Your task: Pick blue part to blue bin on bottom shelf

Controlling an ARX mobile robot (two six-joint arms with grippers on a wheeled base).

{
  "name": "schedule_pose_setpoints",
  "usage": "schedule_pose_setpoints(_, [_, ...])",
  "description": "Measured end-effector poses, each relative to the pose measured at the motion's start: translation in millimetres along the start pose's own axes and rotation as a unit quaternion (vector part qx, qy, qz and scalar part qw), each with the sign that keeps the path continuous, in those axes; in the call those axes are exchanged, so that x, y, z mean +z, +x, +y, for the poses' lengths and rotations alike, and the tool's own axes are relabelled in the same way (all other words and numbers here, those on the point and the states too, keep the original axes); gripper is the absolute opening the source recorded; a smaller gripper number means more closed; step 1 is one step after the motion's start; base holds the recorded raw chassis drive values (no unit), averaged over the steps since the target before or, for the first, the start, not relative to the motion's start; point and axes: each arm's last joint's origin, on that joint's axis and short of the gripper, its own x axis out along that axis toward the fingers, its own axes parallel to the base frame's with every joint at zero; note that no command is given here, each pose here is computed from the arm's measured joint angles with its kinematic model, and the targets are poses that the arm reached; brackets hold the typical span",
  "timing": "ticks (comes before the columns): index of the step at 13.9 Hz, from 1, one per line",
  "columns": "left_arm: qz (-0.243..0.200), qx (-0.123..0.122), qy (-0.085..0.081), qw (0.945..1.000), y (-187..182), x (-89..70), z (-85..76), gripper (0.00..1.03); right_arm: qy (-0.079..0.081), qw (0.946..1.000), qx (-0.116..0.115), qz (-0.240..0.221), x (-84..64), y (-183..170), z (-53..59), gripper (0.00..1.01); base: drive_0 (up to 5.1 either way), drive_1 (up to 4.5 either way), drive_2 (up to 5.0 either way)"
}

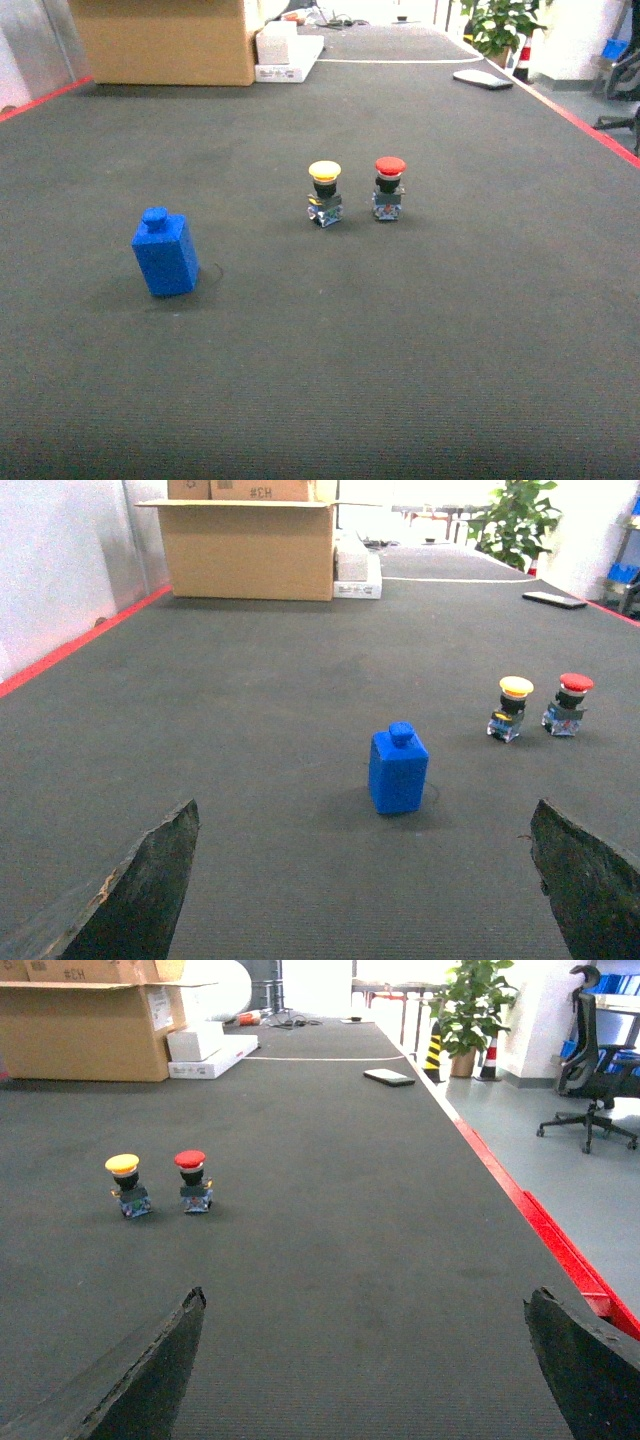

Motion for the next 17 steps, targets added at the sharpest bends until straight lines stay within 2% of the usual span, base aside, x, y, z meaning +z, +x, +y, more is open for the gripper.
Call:
schedule_pose_setpoints(5, [0.000, 0.000, 0.000, 1.0000, 0.0, 0.0, 0.0, 0.98, 0.000, 1.0000, 0.000, 0.000, 0.0, 0.0, 0.0, 0.98, 0.0, 0.00, 0.0])
schedule_pose_setpoints(6, [0.070, 0.063, -0.007, 0.9955, 3.2, -2.8, -5.2, 0.98, 0.000, 1.0000, -0.001, 0.000, -0.1, 0.0, 0.0, 0.98, 0.0, 0.00, 0.0])
schedule_pose_setpoints(7, [0.093, 0.100, -0.001, 0.9906, 12.1, -4.1, -14.2, 0.98, 0.000, 1.0000, 0.000, 0.000, 0.0, 0.0, 0.0, 0.98, 0.0, 0.00, 0.0])
schedule_pose_setpoints(8, [0.088, 0.123, -0.003, 0.9885, 23.9, -1.2, -21.8, 0.98, 0.000, 1.0000, 0.000, 0.000, 0.0, 0.0, 0.0, 0.98, 0.0, 0.00, 0.0])
schedule_pose_setpoints(10, [0.070, 0.098, -0.022, 0.9925, 47.0, 15.4, -33.2, 0.98, 0.000, 1.0000, 0.000, 0.000, 0.0, 0.0, 0.0, 0.98, 0.0, 0.00, 0.0])
schedule_pose_setpoints(11, [0.066, 0.073, -0.038, 0.9944, 67.1, 23.2, -41.4, 0.98, 0.000, 1.0000, 0.000, 0.000, 0.0, 0.0, 0.0, 0.98, 0.0, 0.00, 0.0])
schedule_pose_setpoints(12, [0.073, 0.049, -0.042, 0.9952, 85.3, 23.8, -48.6, 0.98, 0.000, 1.0000, 0.000, 0.000, 0.0, 0.0, 0.0, 0.98, 0.0, 0.00, 0.0])
schedule_pose_setpoints(13, [0.084, 0.032, -0.041, 0.9951, 104.5, 20.5, -54.7, 0.98, 0.000, 1.0000, 0.000, 0.000, 0.0, 0.0, 0.0, 0.98, 0.0, 0.00, 0.0])
schedule_pose_setpoints(15, [0.104, 0.017, -0.034, 0.9939, 134.8, 12.2, -64.1, 0.98, 0.000, 1.0000, 0.000, 0.000, 0.0, 0.0, 0.0, 0.98, 0.0, 0.00, 0.0])
schedule_pose_setpoints(17, [0.144, -0.001, -0.022, 0.9894, 169.8, -6.7, -74.7, 0.98, 0.000, 1.0000, 0.000, 0.000, 0.0, 0.0, 0.0, 0.98, 0.0, 0.00, 0.0])
